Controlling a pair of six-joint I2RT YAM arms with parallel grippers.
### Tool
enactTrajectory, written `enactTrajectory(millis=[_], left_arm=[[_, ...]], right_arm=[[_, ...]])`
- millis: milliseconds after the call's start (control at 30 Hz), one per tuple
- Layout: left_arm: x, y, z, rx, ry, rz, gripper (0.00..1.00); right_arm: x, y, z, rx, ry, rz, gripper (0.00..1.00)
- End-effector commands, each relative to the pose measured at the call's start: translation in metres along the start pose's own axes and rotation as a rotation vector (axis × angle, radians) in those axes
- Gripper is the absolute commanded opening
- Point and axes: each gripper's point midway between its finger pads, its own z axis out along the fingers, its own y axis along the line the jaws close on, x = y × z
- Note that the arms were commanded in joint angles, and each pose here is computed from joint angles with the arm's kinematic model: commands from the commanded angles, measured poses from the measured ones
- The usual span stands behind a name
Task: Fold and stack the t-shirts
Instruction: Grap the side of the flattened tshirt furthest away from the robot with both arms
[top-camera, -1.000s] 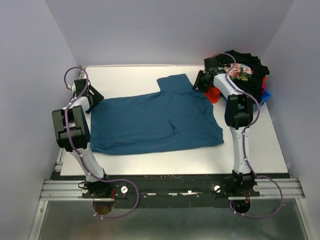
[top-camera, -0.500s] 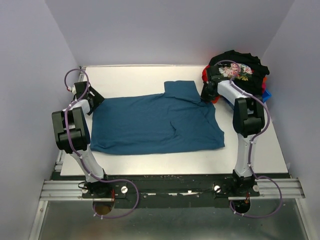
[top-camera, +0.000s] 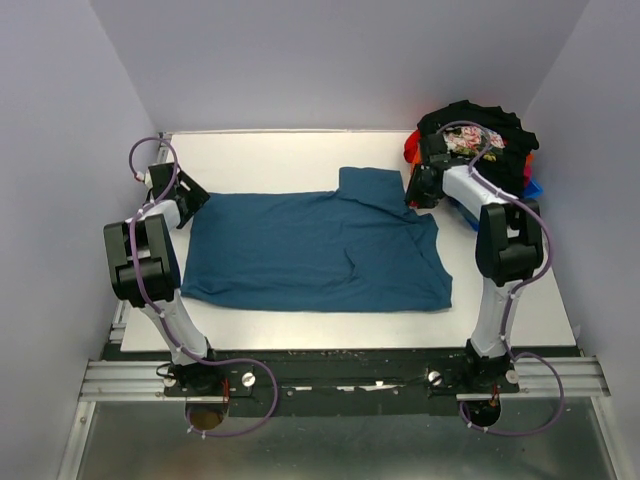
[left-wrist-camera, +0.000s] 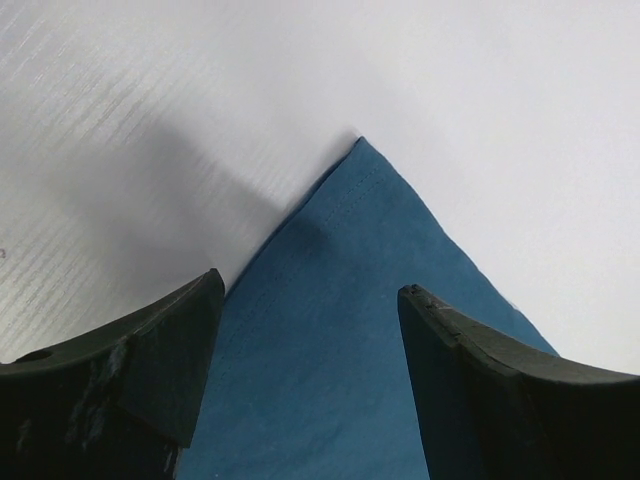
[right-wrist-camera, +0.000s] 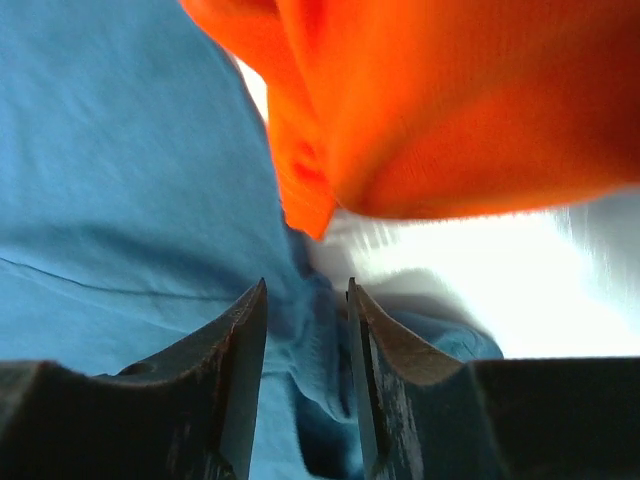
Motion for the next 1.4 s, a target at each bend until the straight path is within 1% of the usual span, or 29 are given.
enactTrajectory(millis=[0,200,267,333,500,600,733,833,967,1100,1167,1300,1367], left_arm=[[-0.015,-0.015,0.008,0.047,-0.020,-0.008,0.84],[-0.018,-0.016,0.027,0.030,0.006,0.004,0.78],[-0.017,-0.017,0.035,0.032,0.018,0.007,0.77],[-0.014,-0.018,0.042,0.035,0.043,0.006,0.76],[-0.013,-0.024,0.056,0.045,0.079,0.012,0.68],[-0.011,-0.025,0.061,0.049,0.097,0.029,0.62],[-0.007,-0.025,0.059,0.059,0.106,0.038,0.60],[-0.002,-0.025,0.058,0.062,0.116,0.050,0.59],[0.003,-0.024,0.058,0.064,0.135,0.064,0.51],[0.003,-0.023,0.059,0.059,0.134,0.076,0.50],[0.002,-0.024,0.060,0.063,0.138,0.082,0.43],[-0.003,-0.028,0.062,0.084,0.132,0.100,0.21],[-0.007,-0.032,0.062,0.099,0.129,0.110,0.12]], right_arm=[[-0.044,0.013,-0.001,-0.017,-0.096,-0.001,0.46],[-0.076,0.033,0.010,-0.056,-0.144,-0.019,0.47],[-0.084,0.038,0.015,-0.062,-0.152,-0.025,0.53],[-0.090,0.043,0.021,-0.062,-0.151,-0.027,0.57],[-0.103,0.056,0.032,-0.085,-0.153,-0.036,0.58],[-0.109,0.061,0.038,-0.094,-0.159,-0.036,0.58],[-0.107,0.066,0.049,-0.100,-0.138,-0.028,0.59],[-0.108,0.070,0.053,-0.106,-0.138,-0.020,0.63],[-0.108,0.075,0.061,-0.128,-0.138,-0.005,0.64],[-0.109,0.075,0.069,-0.120,-0.137,0.004,0.64],[-0.109,0.073,0.073,-0.103,-0.132,0.012,0.64],[-0.108,0.074,0.075,-0.109,-0.121,0.015,0.63],[-0.109,0.073,0.075,-0.106,-0.122,0.019,0.63]])
